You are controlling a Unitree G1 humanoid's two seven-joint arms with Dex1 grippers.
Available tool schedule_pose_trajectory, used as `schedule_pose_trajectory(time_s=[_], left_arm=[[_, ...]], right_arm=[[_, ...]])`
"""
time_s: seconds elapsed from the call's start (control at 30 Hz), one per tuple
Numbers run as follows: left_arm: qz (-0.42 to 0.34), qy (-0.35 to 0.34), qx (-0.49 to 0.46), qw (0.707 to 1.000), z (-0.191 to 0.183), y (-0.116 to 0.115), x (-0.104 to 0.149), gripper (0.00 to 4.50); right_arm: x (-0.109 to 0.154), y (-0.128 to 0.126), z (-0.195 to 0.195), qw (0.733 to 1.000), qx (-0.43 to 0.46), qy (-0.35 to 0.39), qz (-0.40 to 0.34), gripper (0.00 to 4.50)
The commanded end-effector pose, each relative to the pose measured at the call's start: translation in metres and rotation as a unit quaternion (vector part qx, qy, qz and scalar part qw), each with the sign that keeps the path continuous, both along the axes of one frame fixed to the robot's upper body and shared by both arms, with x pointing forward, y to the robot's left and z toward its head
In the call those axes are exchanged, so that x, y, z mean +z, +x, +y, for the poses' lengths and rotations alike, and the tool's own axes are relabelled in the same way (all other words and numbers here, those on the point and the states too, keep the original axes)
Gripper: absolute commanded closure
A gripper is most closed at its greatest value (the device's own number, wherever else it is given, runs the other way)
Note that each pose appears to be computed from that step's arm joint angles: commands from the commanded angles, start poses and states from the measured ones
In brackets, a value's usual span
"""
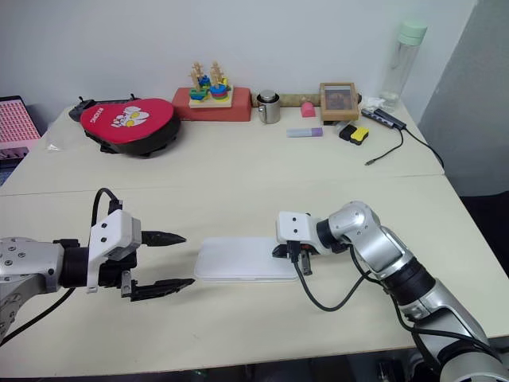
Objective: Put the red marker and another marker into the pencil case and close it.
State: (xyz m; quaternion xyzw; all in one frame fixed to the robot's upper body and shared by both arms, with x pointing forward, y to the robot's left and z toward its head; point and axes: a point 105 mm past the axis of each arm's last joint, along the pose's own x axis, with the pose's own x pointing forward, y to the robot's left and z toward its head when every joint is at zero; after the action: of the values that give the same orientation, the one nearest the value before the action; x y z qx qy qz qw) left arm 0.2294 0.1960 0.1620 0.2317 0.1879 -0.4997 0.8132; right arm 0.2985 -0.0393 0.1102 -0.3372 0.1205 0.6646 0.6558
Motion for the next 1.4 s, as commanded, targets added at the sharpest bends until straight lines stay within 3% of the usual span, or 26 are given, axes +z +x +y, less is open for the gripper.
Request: schedule_pose_trajectory(time_s=[0.03,0.27,0.4,0.63,0.77,0.93,1.03,1.13,1.3,1.4], left_arm=[[-0.015,-0.002,-0.006,1.000,-0.005,0.002,0.003,0.00],[-0.014,-0.002,-0.007,1.000,-0.006,0.003,0.003,0.00],[-0.015,-0.005,0.001,1.000,-0.003,0.003,0.004,0.00],[-0.038,-0.034,0.051,0.997,0.005,0.006,0.010,0.00],[-0.106,-0.079,0.146,0.980,0.016,0.017,0.013,0.00],[-0.130,-0.118,0.243,0.954,0.023,0.017,0.007,0.00],[-0.155,-0.123,0.303,0.932,0.033,0.021,0.002,0.00],[-0.172,-0.155,0.395,0.889,0.049,0.026,-0.002,0.00],[-0.210,-0.164,0.480,0.836,0.067,0.031,-0.002,0.00],[-0.220,-0.174,0.517,0.809,0.074,0.031,-0.003,0.00]], right_arm=[[-0.020,0.005,-0.009,0.999,-0.030,-0.030,0.009,4.47],[-0.021,0.004,-0.009,0.999,-0.030,-0.030,0.011,4.47],[0.009,-0.006,0.004,0.999,-0.016,0.033,0.033,4.47],[0.050,-0.005,-0.007,0.995,-0.039,0.082,0.034,4.47],[0.064,0.005,-0.036,0.987,-0.118,0.109,0.021,4.47],[0.057,0.008,-0.056,0.966,-0.212,0.142,0.032,4.47],[0.054,0.017,-0.063,0.944,-0.279,0.177,0.015,4.47],[0.044,0.030,-0.072,0.889,-0.392,0.235,0.009,4.47],[0.030,0.029,-0.076,0.834,-0.468,0.292,-0.005,4.47],[0.029,0.029,-0.082,0.821,-0.480,0.306,-0.045,4.47]])
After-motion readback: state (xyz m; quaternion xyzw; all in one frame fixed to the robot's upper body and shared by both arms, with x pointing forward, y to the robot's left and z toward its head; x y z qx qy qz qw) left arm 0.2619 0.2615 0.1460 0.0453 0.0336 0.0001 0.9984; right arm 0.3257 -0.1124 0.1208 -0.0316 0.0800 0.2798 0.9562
